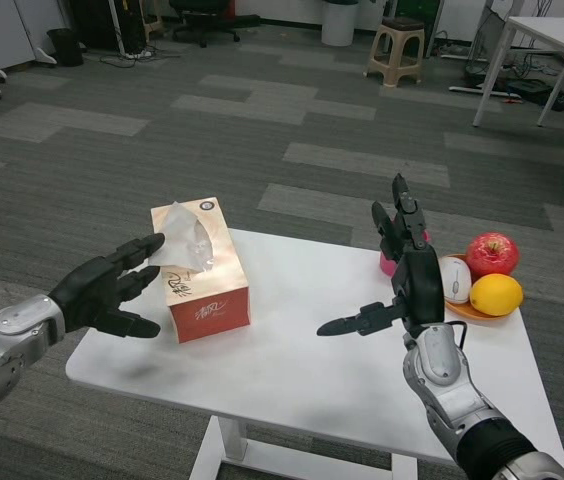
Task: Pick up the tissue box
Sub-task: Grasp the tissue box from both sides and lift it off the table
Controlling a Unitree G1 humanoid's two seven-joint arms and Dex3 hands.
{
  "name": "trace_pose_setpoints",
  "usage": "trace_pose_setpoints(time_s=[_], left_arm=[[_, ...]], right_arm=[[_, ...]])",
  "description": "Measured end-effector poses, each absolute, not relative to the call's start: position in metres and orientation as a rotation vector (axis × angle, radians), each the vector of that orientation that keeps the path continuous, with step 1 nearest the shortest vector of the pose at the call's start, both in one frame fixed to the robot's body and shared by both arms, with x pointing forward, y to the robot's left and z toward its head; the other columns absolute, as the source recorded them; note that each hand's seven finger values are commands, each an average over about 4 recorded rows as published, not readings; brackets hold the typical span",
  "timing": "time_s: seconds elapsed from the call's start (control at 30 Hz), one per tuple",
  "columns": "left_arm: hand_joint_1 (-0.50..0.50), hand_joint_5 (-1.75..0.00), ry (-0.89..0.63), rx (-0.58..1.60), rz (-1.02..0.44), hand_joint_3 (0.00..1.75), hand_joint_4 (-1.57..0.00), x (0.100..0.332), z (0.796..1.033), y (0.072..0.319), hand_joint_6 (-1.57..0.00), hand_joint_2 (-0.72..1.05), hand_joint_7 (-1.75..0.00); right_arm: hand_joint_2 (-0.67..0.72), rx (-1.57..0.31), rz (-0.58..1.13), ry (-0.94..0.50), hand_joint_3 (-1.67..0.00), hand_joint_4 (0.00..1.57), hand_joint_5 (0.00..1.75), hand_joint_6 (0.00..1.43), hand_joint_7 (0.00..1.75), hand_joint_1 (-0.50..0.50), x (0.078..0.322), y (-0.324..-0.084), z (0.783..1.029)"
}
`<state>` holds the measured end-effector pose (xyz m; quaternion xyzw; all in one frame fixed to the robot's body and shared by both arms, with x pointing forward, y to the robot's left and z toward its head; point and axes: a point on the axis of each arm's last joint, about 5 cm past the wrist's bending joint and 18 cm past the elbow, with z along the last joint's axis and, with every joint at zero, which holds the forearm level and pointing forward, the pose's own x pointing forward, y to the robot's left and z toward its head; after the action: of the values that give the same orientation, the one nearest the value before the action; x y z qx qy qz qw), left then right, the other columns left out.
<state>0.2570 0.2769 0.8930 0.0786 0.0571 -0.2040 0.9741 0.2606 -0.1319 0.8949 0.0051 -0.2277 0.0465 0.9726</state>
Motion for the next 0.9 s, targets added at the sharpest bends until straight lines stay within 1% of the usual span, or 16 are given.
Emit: trace_pose_setpoints(time_s=[0.23, 0.47, 0.53, 0.67, 0.83, 0.9], left_arm=[[0.5, 0.0, 0.116, 0.161, -0.446, 0.0, 0.0, 0.258, 0.893, 0.271, 0.0, 1.05, 0.0], [0.5, 0.0, 0.113, 0.156, -0.444, 0.0, 0.0, 0.258, 0.892, 0.27, 0.0, 1.05, 0.0], [0.5, 0.0, 0.105, 0.15, -0.434, 0.0, 0.0, 0.259, 0.893, 0.271, 0.0, 1.05, 0.0], [0.5, 0.0, 0.084, 0.141, -0.4, 0.09, 0.0, 0.26, 0.897, 0.276, 0.0, 1.05, 0.0], [0.5, 0.0, 0.065, 0.13, -0.347, 0.04, 0.0, 0.26, 0.9, 0.284, 0.0, 1.05, 0.0], [0.5, 0.0, 0.055, 0.125, -0.323, 0.0, 0.0, 0.26, 0.902, 0.288, 0.0, 1.05, 0.0]], right_arm=[[0.22, 0.011, 0.096, -0.461, -0.16, 0.31, 0.0, 0.0, 0.0, -0.46, 0.26, -0.131, 0.895], [0.22, 0.016, 0.099, -0.465, -0.16, 0.31, 0.0, 0.0, 0.0, -0.46, 0.26, -0.131, 0.896], [0.22, 0.018, 0.1, -0.467, -0.16, 0.31, 0.0, 0.0, 0.0, -0.46, 0.259, -0.131, 0.896], [0.22, 0.022, 0.102, -0.468, -0.16, 0.31, 0.0, 0.0, 0.0, -0.46, 0.258, -0.13, 0.896], [0.22, 0.027, 0.103, -0.47, -0.16, 0.31, 0.0, 0.0, 0.0, -0.47, 0.257, -0.13, 0.895], [0.22, 0.03, 0.105, -0.473, -0.16, 0.31, 0.0, 0.0, 0.0, -0.47, 0.257, -0.13, 0.896]])
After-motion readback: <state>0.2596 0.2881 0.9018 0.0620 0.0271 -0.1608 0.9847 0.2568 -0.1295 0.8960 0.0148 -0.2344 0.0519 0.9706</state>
